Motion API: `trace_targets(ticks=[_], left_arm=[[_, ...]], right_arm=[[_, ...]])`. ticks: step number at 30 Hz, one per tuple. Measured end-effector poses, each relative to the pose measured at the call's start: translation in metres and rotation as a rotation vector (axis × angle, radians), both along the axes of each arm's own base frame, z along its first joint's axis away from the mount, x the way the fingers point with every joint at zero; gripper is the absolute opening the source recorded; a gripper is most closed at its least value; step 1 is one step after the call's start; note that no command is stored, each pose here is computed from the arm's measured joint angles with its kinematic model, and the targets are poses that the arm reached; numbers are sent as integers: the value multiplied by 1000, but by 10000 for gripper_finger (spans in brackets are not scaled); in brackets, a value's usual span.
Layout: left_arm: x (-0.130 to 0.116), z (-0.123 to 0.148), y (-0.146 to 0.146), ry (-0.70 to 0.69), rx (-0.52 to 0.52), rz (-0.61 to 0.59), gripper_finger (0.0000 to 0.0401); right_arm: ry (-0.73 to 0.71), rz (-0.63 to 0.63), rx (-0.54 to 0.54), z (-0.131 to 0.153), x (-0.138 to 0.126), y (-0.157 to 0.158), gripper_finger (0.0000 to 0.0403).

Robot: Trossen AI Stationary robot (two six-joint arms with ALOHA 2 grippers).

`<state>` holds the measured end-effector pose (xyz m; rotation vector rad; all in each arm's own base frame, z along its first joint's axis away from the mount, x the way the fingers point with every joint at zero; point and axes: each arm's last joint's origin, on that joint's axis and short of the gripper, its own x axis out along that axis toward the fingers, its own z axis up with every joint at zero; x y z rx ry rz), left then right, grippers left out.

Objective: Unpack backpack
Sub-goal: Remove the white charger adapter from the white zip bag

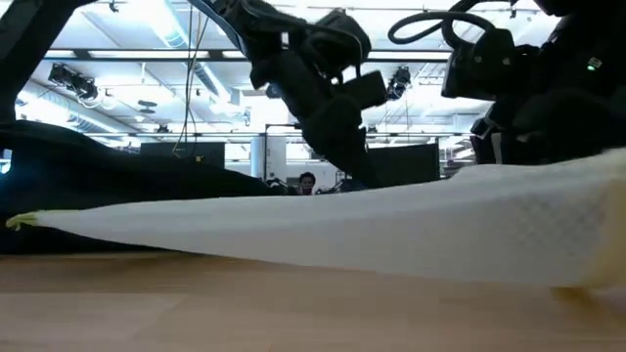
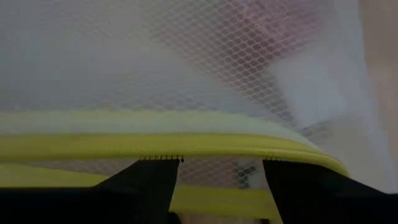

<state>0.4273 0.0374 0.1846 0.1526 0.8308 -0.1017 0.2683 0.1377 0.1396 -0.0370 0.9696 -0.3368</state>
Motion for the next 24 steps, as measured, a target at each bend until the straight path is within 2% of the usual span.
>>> trace_targets(ticks=[5,10,15,21,24], left_arm=[[4,-7,9,-24,-48,-38,0],[8,-25,14,-6,-80,-51,0],[9,-28,13,-12,-107,-99,0],[11,-27,6,-59,-177,-242,0],[11,-27,3,-64,-177,-262,0]], right_arm=[[-28,-57,-22,1,3,-7,196],[-70,-89,-47,2,8,-12,201],[-90,-76,-63,4,13,-15,222],[-80,-47,-81,4,14,-16,239],[-73,-36,-79,4,14,-17,242]])
